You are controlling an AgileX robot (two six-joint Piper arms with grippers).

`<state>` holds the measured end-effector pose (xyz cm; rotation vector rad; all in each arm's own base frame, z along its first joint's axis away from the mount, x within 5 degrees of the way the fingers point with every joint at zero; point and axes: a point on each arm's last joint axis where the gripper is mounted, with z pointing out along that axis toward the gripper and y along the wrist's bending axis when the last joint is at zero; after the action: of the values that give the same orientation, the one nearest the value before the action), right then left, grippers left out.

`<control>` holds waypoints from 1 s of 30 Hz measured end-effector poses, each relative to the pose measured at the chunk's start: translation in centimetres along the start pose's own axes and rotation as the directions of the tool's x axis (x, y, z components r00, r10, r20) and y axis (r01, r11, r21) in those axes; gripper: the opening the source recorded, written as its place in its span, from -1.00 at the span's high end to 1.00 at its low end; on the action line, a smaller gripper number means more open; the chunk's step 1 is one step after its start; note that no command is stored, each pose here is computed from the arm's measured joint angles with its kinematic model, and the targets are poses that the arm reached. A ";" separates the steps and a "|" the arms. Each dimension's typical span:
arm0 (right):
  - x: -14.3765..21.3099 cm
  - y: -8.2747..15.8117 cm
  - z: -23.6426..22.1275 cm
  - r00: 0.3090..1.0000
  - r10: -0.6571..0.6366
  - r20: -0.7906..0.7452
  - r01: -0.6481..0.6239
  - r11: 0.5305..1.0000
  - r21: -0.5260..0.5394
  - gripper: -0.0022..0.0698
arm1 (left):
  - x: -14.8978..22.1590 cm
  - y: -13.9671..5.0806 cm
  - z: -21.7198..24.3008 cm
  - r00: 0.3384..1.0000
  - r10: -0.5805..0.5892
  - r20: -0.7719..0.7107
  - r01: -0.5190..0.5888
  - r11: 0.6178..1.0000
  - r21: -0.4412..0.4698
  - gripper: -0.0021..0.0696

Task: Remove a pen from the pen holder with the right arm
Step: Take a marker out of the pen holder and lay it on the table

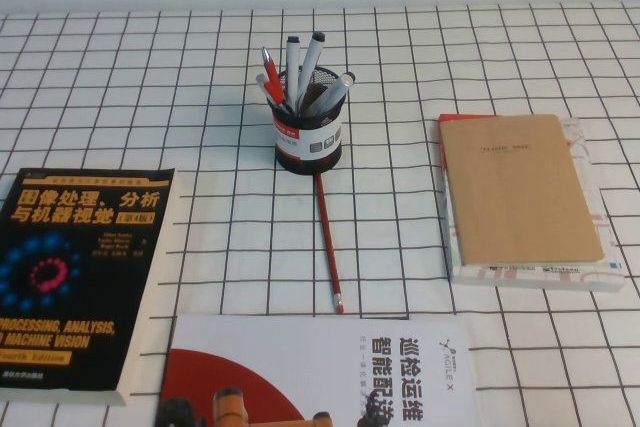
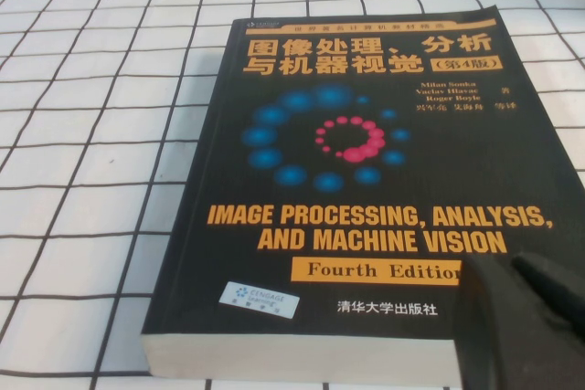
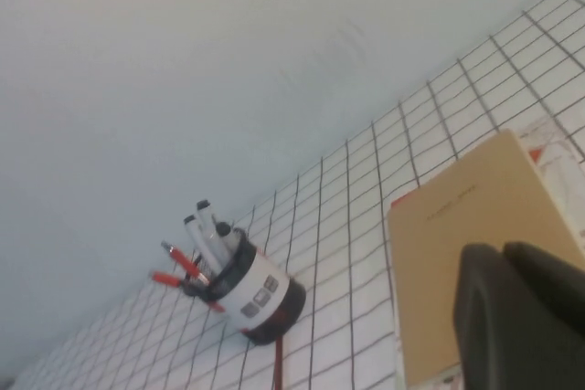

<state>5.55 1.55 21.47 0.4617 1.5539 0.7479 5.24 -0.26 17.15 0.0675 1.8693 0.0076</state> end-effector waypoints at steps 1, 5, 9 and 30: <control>-0.5 0.6 0.1 1.000 -0.008 -0.015 0.008 1.000 -0.007 0.98 | 0.0 0.0 0.0 1.000 0.000 0.000 0.000 1.000 0.000 0.95; -1.9 2.8 1.4 0.983 -0.075 -0.166 0.077 0.997 0.007 0.99 | 0.0 0.0 0.0 1.000 0.000 0.000 0.000 1.000 0.000 0.95; -2.7 3.9 3.7 0.927 -0.127 -0.352 0.154 0.987 0.050 0.99 | 0.0 0.0 0.0 1.000 0.000 0.000 0.000 1.000 0.000 0.95; -1.9 8.6 17.3 0.669 -0.367 -0.646 0.367 0.919 -0.141 0.99 | 0.0 0.0 0.0 1.000 0.000 0.000 0.000 1.000 0.000 0.95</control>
<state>21.63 9.62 28.81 -0.1702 2.2314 0.6149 5.24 -0.26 17.15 0.0675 1.8693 0.0076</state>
